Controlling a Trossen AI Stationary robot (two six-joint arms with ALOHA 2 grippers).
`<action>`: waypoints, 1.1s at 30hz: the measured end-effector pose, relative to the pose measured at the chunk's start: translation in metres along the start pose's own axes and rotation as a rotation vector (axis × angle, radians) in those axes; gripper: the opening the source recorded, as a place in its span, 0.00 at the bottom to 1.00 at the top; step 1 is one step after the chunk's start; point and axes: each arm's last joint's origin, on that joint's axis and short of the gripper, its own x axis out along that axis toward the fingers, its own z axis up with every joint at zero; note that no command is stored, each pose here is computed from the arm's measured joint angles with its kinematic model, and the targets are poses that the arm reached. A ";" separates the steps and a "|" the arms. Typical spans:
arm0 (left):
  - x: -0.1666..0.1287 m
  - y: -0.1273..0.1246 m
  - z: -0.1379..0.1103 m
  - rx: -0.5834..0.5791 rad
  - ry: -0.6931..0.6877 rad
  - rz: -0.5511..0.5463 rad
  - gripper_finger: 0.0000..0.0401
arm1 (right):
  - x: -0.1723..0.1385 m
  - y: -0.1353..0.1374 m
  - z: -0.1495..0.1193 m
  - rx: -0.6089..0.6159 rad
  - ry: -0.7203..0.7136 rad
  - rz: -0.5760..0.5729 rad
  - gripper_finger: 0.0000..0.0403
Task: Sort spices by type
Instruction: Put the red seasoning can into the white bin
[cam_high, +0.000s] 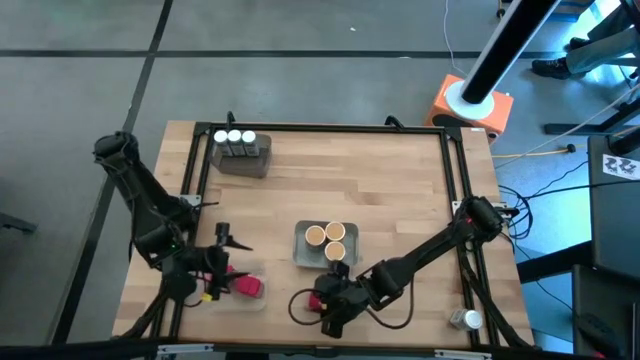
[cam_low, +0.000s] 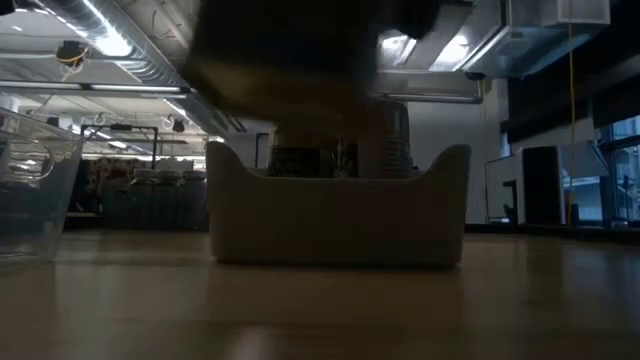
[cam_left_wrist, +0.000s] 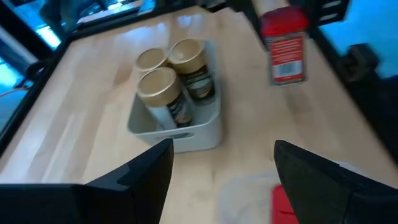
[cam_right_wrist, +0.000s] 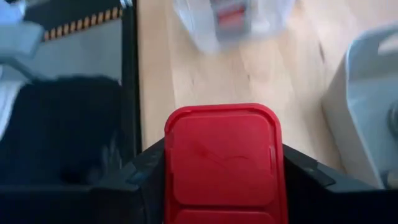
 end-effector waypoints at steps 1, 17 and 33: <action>-0.003 -0.002 0.001 0.002 -0.005 -0.013 0.65 | -0.001 0.002 0.003 -0.003 -0.025 0.004 0.54; -0.040 -0.003 -0.007 -0.053 0.116 -0.100 0.65 | 0.020 0.009 0.033 -0.084 -0.358 0.100 0.54; -0.042 0.003 -0.014 -0.153 0.180 -0.060 0.65 | 0.048 0.003 0.045 -0.148 -0.482 0.205 0.54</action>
